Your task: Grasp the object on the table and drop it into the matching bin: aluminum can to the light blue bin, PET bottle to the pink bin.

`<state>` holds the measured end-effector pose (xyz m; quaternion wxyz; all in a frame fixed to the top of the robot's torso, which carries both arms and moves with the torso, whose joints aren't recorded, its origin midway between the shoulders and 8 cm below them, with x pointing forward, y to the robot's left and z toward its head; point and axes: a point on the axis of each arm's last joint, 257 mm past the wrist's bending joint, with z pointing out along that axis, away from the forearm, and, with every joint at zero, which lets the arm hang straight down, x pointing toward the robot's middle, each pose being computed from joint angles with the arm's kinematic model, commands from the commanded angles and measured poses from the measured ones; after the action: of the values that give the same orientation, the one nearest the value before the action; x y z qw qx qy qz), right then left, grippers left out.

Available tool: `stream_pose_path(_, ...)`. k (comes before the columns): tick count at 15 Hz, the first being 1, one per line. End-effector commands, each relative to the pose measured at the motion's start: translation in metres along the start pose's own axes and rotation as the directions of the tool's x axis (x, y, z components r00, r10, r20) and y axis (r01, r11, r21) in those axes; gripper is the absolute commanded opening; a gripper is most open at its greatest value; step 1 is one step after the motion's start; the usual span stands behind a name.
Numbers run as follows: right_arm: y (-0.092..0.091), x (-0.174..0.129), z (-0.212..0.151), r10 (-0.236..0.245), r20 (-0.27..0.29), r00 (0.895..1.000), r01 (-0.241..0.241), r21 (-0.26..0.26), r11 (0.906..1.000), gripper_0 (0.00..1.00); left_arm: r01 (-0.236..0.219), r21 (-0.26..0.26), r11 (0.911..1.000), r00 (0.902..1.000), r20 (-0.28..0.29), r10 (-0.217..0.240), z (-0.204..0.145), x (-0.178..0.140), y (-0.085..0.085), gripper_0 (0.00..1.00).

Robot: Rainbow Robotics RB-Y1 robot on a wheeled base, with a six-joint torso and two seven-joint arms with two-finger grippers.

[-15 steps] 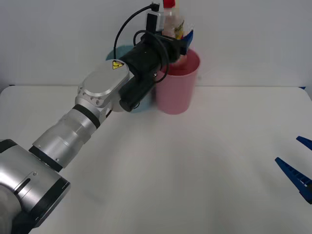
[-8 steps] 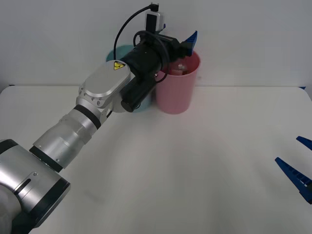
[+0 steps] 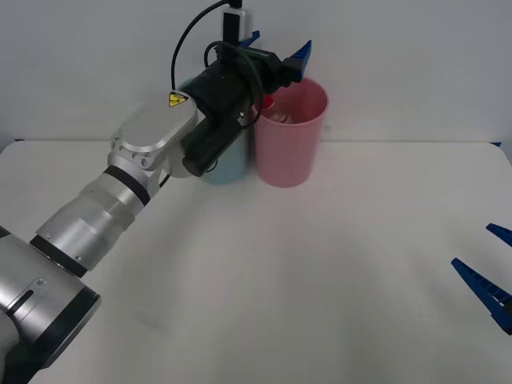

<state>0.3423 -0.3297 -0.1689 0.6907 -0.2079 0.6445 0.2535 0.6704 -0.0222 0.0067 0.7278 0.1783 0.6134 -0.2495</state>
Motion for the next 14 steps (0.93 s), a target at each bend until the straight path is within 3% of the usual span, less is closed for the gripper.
stream_pose_path(1, 0.0, 0.0, 0.0, 0.0, 0.0, 1.0, 0.0, 0.0, 1.0, 1.0, 0.035, 0.049, 0.9982, 0.9994, 0.006, -0.035, -0.02, -0.015, 0.017, 1.0)
stream_pose_path(4, 0.0, 0.0, 0.0, 0.0, 0.0, 1.0, 0.0, 0.0, 1.0, 1.0, 0.077, 0.096, 0.9924, 0.997, -0.001, -0.077, -0.05, -0.026, 0.036, 1.0)
stream_pose_path(8, 0.0, 0.0, 0.0, 0.0, 0.0, 1.0, 0.0, 0.0, 1.0, 1.0, 0.096, 0.105, 0.9898, 0.9953, -0.028, -0.093, -0.095, -0.031, 0.073, 1.0)
stream_pose_path(10, 0.0, 0.0, 0.0, 0.0, 0.0, 1.0, 0.0, 0.0, 1.0, 1.0, 0.09, 0.105, 0.9904, 0.9956, -0.035, -0.087, -0.124, -0.032, 0.103, 1.0)
stream_pose_path(14, 0.0, 0.0, 0.0, 0.0, 0.0, 1.0, 0.0, 0.0, 1.0, 1.0, 0.024, 0.083, 0.9963, 0.999, -0.04, -0.02, -0.203, -0.032, 0.164, 1.0)
